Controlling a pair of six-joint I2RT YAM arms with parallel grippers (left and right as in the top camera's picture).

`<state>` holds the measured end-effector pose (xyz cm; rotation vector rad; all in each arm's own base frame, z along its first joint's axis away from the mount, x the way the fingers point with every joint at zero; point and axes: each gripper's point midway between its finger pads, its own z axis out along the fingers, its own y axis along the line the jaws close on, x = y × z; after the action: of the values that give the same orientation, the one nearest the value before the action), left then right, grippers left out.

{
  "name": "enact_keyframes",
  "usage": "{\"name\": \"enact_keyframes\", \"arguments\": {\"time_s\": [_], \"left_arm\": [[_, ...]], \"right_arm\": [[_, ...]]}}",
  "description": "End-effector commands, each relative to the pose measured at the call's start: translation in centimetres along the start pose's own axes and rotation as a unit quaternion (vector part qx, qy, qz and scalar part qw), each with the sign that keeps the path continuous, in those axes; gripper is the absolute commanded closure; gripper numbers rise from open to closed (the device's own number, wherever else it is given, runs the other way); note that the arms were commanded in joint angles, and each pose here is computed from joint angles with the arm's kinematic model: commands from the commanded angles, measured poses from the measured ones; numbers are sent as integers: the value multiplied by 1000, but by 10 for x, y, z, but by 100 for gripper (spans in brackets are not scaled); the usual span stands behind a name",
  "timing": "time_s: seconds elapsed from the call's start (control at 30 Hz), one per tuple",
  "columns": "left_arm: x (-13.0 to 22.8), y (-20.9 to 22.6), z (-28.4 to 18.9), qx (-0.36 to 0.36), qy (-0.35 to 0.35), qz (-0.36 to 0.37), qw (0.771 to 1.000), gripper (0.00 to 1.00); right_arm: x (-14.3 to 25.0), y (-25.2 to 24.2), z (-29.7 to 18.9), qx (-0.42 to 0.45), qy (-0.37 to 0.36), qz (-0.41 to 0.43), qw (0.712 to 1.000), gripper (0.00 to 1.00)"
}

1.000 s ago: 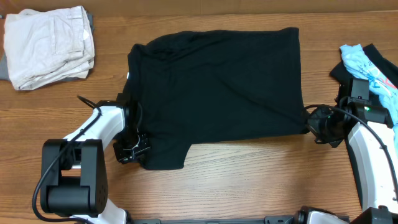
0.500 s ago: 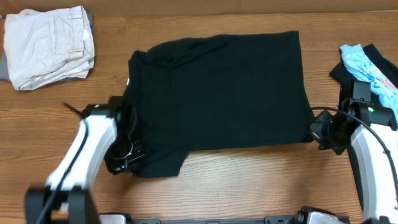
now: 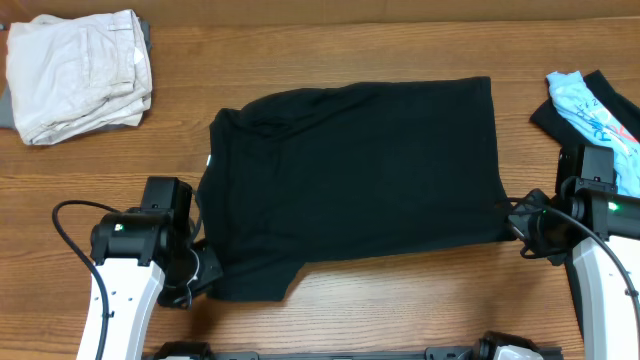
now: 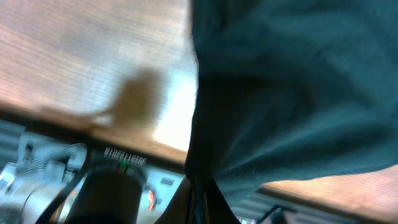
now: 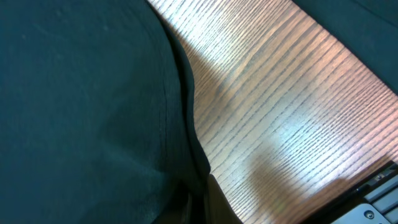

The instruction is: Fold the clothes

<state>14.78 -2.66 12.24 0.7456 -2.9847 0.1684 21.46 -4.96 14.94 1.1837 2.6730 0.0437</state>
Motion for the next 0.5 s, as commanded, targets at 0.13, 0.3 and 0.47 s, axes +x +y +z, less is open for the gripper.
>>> {"name": "enact_keyframes", "arguments": {"time_s": [0.13, 0.3, 0.47], "left_arm": [[-60, -35, -7, 66, -112, 4, 991, 96], [-105, -58, -7, 92, -174, 34, 980, 96], [-136, -69, 12, 85, -186, 32, 978, 96]], "right_arm": [[-30, 15, -6, -25, -57, 5, 998, 96], [-47, 32, 1, -44, -79, -1, 996, 96], [-59, 51, 20, -51, -77, -12, 996, 96]]}}
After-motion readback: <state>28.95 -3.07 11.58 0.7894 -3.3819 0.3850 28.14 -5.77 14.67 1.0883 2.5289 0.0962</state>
